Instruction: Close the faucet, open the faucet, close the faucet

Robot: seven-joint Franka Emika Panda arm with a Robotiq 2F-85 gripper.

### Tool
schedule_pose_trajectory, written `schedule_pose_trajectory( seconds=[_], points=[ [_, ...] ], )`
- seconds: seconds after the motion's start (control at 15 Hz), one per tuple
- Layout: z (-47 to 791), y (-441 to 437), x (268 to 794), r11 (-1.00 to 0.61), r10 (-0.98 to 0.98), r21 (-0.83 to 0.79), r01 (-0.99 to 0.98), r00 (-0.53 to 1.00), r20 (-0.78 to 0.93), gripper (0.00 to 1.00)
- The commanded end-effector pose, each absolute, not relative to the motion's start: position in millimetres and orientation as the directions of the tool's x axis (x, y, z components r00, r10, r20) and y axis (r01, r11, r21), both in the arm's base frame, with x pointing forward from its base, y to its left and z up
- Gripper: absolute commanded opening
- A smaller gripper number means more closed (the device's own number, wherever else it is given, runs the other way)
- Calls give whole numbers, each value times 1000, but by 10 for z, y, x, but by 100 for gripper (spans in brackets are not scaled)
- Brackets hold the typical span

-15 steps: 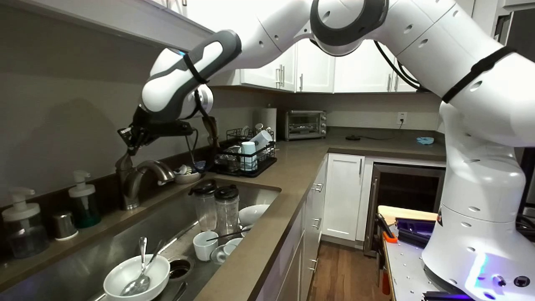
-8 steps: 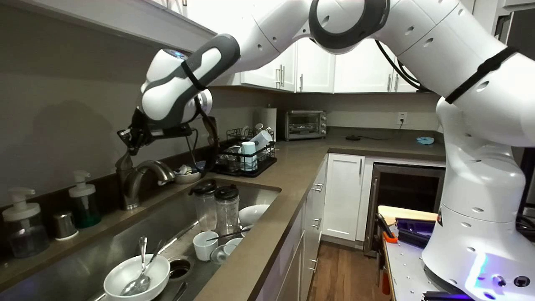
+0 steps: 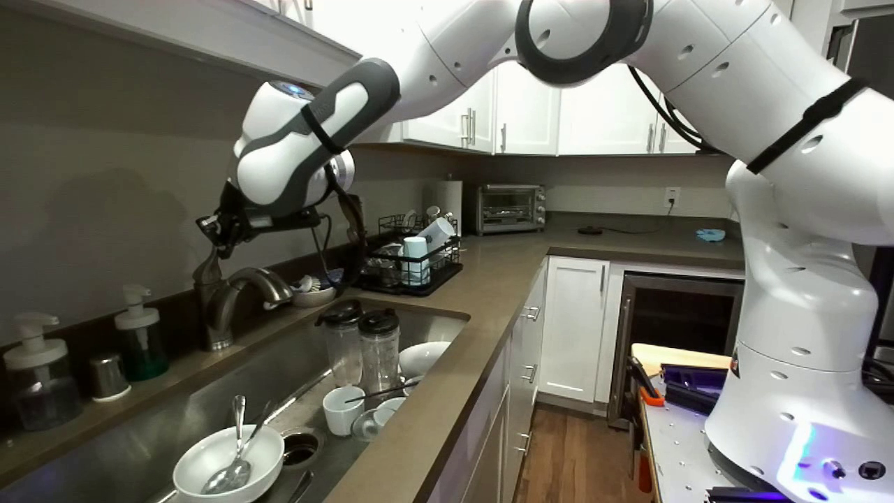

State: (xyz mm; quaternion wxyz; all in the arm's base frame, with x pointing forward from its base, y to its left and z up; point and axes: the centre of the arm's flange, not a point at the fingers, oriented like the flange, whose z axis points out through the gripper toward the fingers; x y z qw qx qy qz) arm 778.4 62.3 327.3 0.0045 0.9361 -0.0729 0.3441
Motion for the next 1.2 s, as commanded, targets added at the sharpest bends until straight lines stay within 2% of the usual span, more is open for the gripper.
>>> schedule_pose_trajectory(
  seconds=[0.0,0.6,1.13],
  points=[
    [3417,538,7883,-984,-151,-41,-174,691,707,0],
    [3218,593,7769,-974,-206,-107,-198,590,781,0],
    [3258,516,7781,-973,-195,-88,-214,553,810,0]
  ],
)
